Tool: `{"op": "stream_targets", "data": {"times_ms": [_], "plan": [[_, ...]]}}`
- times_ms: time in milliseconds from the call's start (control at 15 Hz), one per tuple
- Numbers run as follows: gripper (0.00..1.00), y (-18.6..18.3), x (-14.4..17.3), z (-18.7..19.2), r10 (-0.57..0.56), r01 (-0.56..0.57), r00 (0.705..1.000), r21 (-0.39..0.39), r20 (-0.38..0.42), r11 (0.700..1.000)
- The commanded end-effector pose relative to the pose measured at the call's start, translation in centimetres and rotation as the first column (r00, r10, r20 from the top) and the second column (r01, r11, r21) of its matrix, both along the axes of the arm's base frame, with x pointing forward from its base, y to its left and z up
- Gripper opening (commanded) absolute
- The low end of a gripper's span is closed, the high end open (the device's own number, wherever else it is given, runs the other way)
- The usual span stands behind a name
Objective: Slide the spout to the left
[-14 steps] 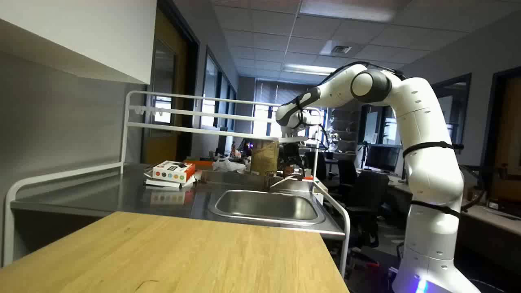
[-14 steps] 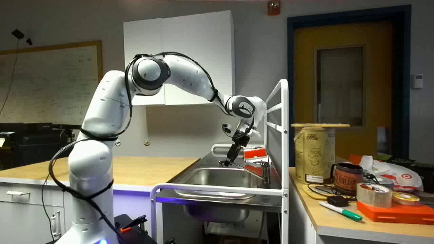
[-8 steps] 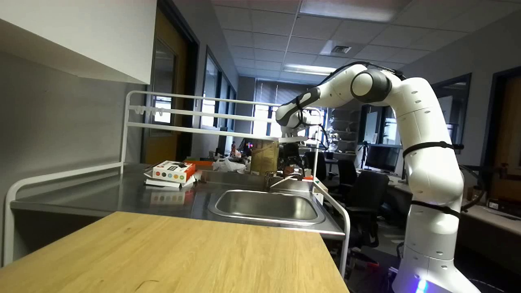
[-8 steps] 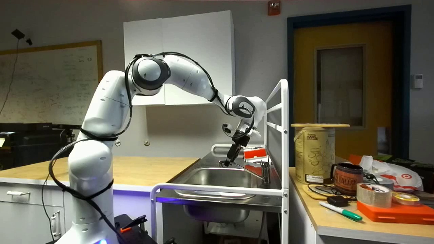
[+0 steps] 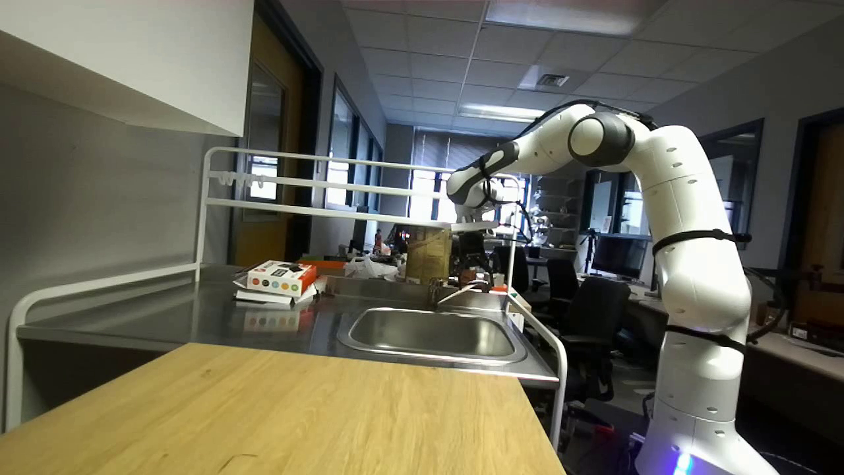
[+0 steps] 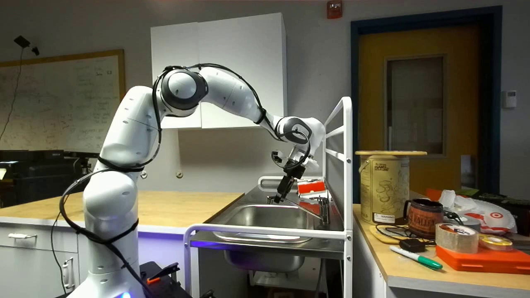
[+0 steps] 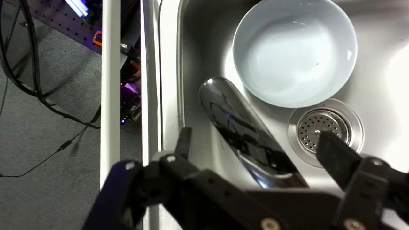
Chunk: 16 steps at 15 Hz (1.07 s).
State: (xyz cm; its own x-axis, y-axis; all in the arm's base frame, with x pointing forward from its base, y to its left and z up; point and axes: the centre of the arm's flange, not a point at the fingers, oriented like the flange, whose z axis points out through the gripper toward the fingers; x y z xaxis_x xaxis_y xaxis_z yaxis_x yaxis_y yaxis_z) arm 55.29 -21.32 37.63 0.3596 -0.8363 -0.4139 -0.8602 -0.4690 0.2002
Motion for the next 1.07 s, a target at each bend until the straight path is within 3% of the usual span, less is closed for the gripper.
{"op": "stream_targets", "data": {"times_ms": [0,667,733,800,1000], "plan": [[1.0,0.0,0.0,0.0,0.0,0.0,1.0,0.0,0.0,1.0],[1.0,-0.7,0.9,-1.3,-0.036,0.035,0.999,-0.03,-0.026,0.999],[0.75,-0.6,1.1,-1.5,-0.034,0.033,0.999,-0.034,-0.027,0.999],[0.75,-0.4,1.2,-1.6,-0.039,0.038,0.999,-0.036,-0.023,0.999],[0.53,-0.1,1.4,-1.5,-0.039,0.038,0.999,-0.043,-0.016,0.998]]}}
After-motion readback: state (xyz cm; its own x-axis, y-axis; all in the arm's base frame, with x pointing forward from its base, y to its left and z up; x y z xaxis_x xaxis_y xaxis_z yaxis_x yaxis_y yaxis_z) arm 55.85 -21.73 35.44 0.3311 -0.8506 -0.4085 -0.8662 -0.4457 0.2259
